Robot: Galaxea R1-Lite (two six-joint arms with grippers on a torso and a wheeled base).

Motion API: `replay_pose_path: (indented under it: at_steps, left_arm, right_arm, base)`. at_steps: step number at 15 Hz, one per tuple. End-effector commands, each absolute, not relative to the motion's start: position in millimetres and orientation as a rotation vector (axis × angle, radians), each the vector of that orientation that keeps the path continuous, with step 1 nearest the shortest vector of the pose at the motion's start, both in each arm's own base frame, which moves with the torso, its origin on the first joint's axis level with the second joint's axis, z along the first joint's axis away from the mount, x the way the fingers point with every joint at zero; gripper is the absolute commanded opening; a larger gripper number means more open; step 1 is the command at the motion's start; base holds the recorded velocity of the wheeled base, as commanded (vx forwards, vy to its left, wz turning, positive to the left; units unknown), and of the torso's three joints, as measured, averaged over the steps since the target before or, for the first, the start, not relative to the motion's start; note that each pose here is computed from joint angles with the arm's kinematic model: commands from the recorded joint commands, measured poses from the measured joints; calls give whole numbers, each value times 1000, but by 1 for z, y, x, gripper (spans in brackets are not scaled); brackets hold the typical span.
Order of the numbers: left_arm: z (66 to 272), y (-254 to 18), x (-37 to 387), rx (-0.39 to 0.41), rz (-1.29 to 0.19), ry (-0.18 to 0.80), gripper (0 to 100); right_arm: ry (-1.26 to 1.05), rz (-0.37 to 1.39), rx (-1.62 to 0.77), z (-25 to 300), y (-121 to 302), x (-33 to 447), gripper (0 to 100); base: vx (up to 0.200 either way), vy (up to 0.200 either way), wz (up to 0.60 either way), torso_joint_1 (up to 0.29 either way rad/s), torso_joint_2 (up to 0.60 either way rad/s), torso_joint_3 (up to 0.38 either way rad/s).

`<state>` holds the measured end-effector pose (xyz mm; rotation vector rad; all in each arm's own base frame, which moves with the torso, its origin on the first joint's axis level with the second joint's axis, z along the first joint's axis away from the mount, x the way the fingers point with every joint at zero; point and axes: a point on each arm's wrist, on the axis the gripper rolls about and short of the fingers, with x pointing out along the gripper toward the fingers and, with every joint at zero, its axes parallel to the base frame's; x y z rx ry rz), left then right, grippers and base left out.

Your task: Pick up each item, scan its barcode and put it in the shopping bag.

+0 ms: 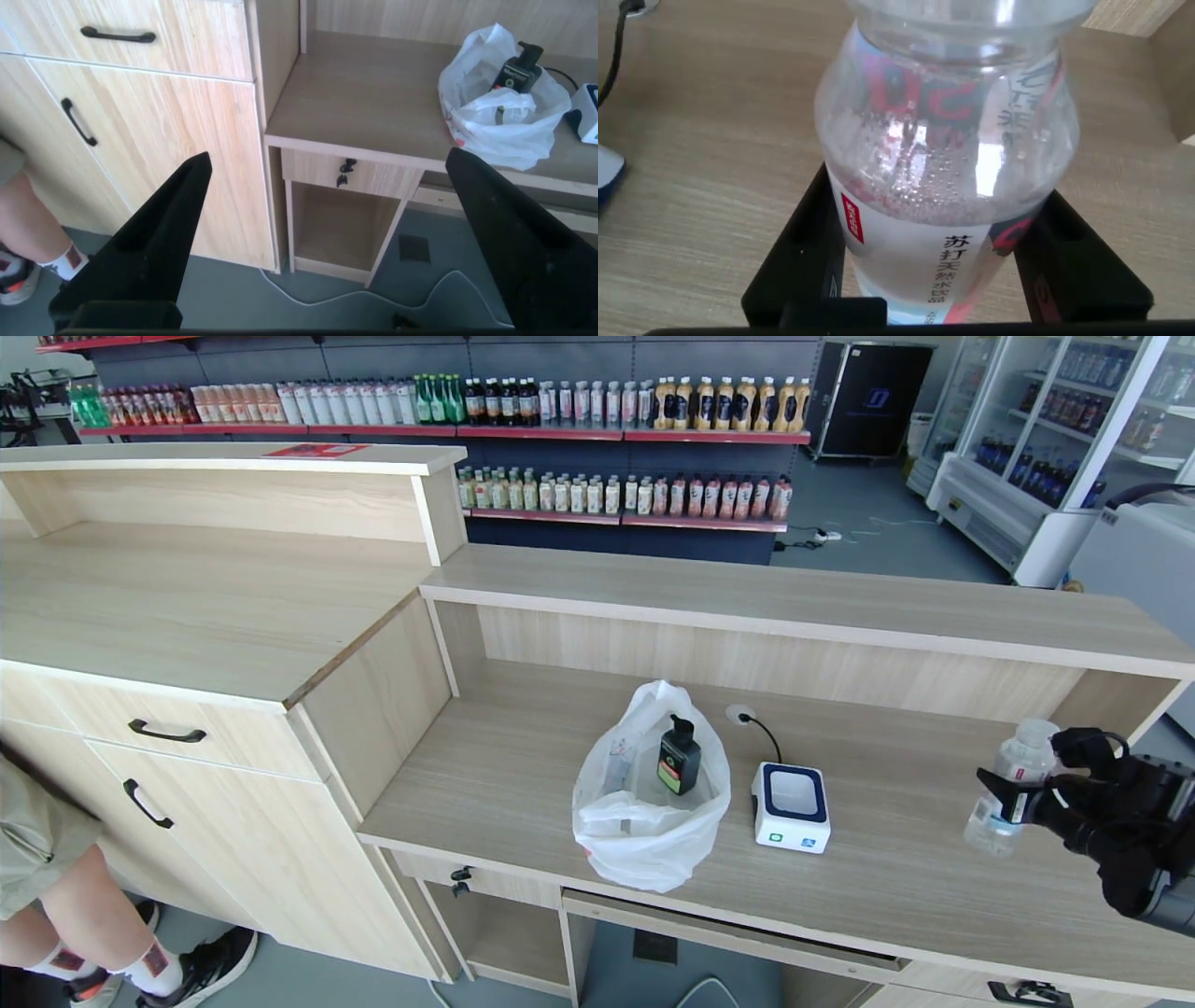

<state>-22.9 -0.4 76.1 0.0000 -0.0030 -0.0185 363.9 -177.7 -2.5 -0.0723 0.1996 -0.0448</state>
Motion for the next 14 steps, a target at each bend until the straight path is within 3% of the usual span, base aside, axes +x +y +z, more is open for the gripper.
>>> replay_pose_path:
  at_steps: [1,3,6,10,14]
  left_arm:
    - [76,0,-23,0,-18,-2,100]
    - [76,0,-23,0,-18,-3,100]
    - [76,0,-23,0,-18,-3,100]
    - [76,0,-23,0,-20,-3,100]
    - [76,0,-23,0,-18,-3,100]
  right_arm:
    - [164,32,149,103,-131,346,0]
    - [162,184,365,172,-89,317,0]
    - [167,476,472,230,-37,265,0]
    - [136,735,539,269,15,224,0]
    - [179,936,525,277,43,198,0]
  base:
    - [0,0,0,0,0,0]
    - [0,0,0,0,0,0]
    - [0,0,0,0,0,0]
    - [0,0,0,0,0,0]
    - [0,0,0,0,0,0]
